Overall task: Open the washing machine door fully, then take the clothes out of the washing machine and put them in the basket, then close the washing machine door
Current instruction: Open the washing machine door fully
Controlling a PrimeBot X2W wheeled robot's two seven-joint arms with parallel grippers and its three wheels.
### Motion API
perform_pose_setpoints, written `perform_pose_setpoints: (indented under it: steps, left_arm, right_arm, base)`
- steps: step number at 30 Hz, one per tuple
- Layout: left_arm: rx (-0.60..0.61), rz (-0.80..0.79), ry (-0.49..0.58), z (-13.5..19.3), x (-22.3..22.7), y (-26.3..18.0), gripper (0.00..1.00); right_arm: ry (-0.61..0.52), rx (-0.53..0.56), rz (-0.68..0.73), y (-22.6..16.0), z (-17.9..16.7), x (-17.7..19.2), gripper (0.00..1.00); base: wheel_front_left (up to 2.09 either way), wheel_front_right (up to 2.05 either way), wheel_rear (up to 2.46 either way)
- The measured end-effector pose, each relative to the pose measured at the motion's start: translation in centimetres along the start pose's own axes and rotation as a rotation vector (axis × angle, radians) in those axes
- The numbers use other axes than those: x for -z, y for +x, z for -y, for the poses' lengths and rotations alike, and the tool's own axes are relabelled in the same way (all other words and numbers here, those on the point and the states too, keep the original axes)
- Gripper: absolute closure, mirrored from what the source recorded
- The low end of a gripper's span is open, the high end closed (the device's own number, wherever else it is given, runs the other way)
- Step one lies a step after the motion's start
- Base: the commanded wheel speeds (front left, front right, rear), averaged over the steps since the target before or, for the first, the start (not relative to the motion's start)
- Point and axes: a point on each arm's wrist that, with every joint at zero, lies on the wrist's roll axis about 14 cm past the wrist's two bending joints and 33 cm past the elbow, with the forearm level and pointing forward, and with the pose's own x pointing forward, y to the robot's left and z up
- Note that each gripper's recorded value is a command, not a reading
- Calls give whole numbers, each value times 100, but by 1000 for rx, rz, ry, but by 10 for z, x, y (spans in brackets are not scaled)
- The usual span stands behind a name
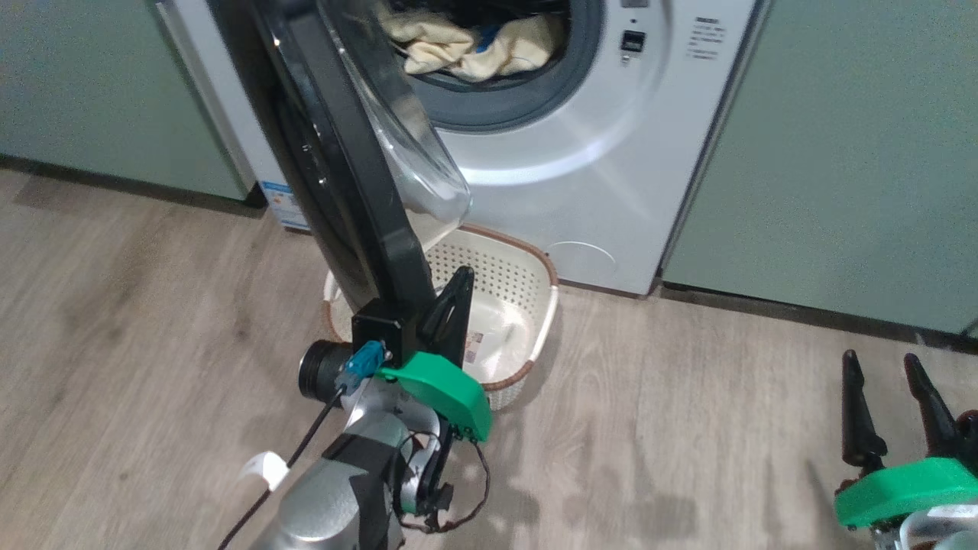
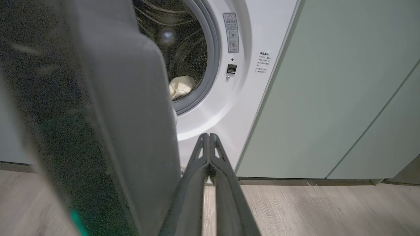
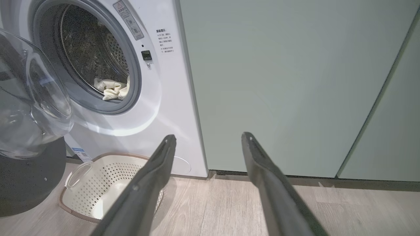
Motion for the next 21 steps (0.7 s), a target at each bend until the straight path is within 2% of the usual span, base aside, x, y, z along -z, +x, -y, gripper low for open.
perform_pose_setpoints:
  steps: [11,21]
  left_arm:
    - [-92,-2,28,-34,0,-22,100]
    - [-264,24,39,-93,-12,-53,100]
  right_arm:
    - [3,-89,-6,17,-29,2,0]
    - [8,-194,-20,33,-66,8,0]
  base:
    - [0,0,0]
    - [0,0,0]
